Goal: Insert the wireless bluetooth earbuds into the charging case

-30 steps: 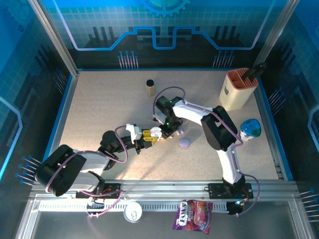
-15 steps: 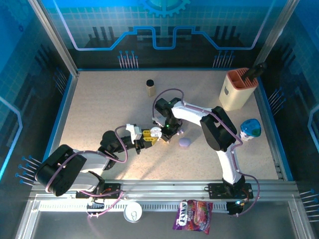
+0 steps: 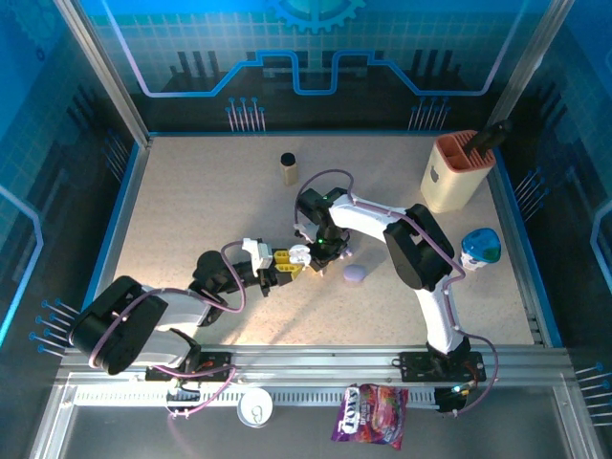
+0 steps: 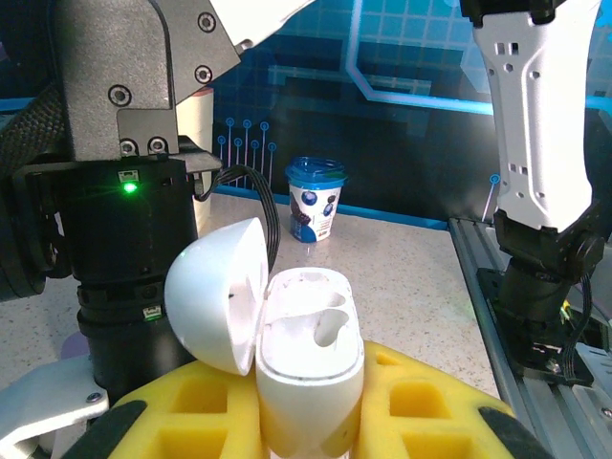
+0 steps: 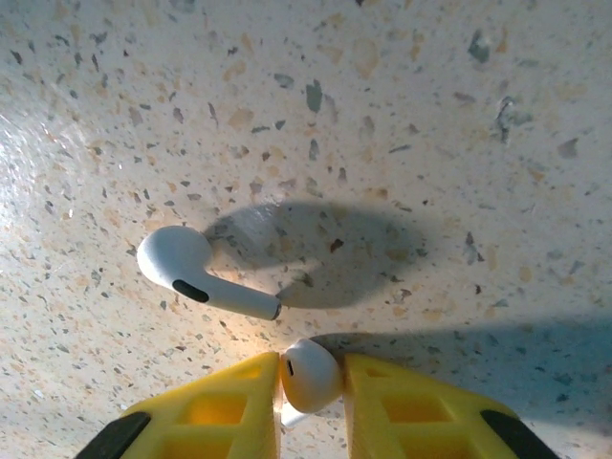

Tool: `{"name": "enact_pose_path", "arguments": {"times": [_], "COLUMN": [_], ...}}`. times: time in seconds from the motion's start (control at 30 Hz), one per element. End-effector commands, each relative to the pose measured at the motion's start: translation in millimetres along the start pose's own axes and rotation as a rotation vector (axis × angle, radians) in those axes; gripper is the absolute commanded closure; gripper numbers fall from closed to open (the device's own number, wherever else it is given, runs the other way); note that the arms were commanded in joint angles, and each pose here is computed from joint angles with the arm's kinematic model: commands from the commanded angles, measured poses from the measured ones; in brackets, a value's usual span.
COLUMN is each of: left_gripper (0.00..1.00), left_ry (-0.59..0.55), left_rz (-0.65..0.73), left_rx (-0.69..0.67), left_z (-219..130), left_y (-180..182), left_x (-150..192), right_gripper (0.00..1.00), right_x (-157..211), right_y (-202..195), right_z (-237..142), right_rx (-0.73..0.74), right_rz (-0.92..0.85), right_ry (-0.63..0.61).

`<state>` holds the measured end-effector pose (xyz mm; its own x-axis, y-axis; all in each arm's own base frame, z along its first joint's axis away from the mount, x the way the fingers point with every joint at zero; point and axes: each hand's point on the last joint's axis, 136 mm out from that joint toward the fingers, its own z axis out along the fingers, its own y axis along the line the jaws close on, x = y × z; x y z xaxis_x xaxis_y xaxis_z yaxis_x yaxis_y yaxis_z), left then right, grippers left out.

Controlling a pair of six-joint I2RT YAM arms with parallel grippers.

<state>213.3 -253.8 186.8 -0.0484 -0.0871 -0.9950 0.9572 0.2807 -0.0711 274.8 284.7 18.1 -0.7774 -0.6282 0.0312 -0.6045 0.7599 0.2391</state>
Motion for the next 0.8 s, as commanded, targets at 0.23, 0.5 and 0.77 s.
{"name": "enact_pose_path", "arguments": {"times": [0.23, 0.5, 0.77], "left_gripper": [0.85, 0.87, 0.87], "left_ry": [-0.017, 0.007, 0.036], "left_rz": [0.038, 0.031, 0.025], "left_rx": [0.032, -0.094, -0.21], "left_z": [2.7, 2.4, 4.4], "left_y": [-4.6, 18.6, 46.4], "left_x": [-4.8, 6.2, 17.3], "right_gripper": [0.86, 0.85, 0.87], "right_x": [-1.9, -12.8, -15.9], "right_y": [-6.7, -27.5, -15.6], "right_z": [-3.5, -57.5, -145.6], "right_rx": [0.008, 0.077, 0.14], "right_rz": [0.047, 0.09, -0.001], "right_ry": [-0.043, -0.312, -0.656]}}
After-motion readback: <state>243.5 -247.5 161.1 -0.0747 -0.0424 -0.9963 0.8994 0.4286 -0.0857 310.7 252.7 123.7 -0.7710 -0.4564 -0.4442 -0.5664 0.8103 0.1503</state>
